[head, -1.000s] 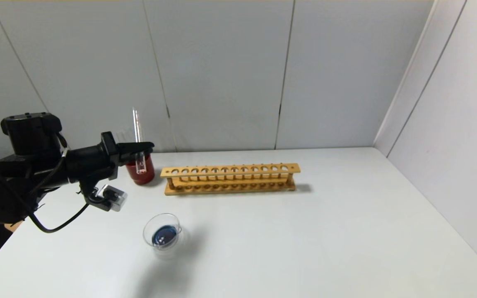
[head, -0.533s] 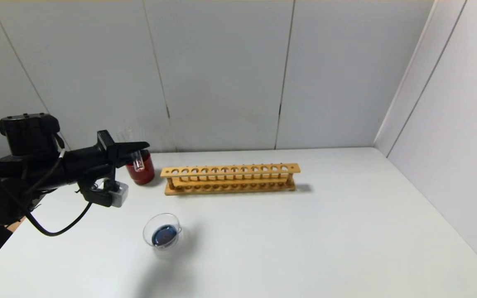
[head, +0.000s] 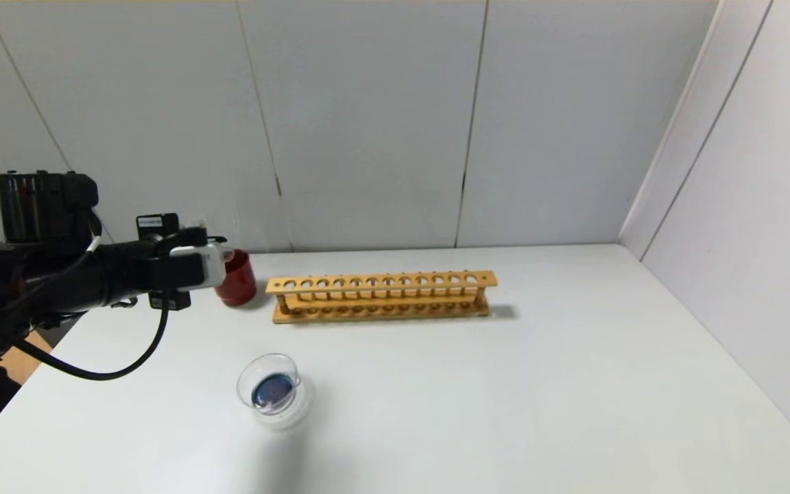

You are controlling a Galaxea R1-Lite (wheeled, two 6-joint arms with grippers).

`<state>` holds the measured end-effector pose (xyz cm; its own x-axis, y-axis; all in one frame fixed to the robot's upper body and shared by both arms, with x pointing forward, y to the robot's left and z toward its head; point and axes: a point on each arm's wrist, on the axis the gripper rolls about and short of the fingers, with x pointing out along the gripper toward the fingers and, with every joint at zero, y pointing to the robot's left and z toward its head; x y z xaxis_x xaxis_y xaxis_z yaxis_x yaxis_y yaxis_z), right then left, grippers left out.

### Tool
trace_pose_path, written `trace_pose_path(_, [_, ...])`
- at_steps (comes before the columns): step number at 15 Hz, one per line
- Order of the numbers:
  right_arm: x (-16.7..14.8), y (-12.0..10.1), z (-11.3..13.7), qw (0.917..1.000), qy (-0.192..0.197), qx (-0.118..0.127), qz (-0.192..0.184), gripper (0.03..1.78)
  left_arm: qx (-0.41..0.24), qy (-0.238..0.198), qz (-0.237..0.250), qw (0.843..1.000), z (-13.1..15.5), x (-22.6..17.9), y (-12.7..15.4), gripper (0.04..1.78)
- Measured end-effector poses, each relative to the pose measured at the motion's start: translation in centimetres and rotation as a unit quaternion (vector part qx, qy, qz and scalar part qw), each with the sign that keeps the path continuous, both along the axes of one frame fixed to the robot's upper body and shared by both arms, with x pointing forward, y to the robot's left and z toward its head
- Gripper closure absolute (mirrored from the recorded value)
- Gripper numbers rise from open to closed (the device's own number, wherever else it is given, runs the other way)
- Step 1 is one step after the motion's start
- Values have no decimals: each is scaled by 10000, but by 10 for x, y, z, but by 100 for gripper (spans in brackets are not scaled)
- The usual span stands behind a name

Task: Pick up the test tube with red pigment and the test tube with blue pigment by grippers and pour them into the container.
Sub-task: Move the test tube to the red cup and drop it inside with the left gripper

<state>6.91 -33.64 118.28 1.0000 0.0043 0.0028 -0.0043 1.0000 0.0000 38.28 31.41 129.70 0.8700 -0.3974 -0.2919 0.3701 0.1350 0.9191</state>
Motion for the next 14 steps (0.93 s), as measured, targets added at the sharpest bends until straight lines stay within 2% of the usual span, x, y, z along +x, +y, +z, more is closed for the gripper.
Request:
trace_pose_path(2, [0,0,0,10000,0,0,0,6,-728,229,287,9967,13,2,-1,150])
trace_pose_path(4, [0,0,0,10000,0,0,0,6,-1478,584,517,9859,26,1,-3,150])
trace_pose_path(7, [0,0,0,10000,0,0,0,6,-2379,1315,812,9589,54,-11,-5,150])
trace_pose_path(10, [0,0,0,10000,0,0,0,6,-3128,2079,998,9214,70,-31,-9,150])
trace_pose_path(12, [0,0,0,10000,0,0,0,6,-3624,2182,1045,9001,78,-35,-13,150])
trace_pose_path(14, [0,0,0,10000,0,0,0,6,-4159,2082,1037,8791,87,-34,-15,150])
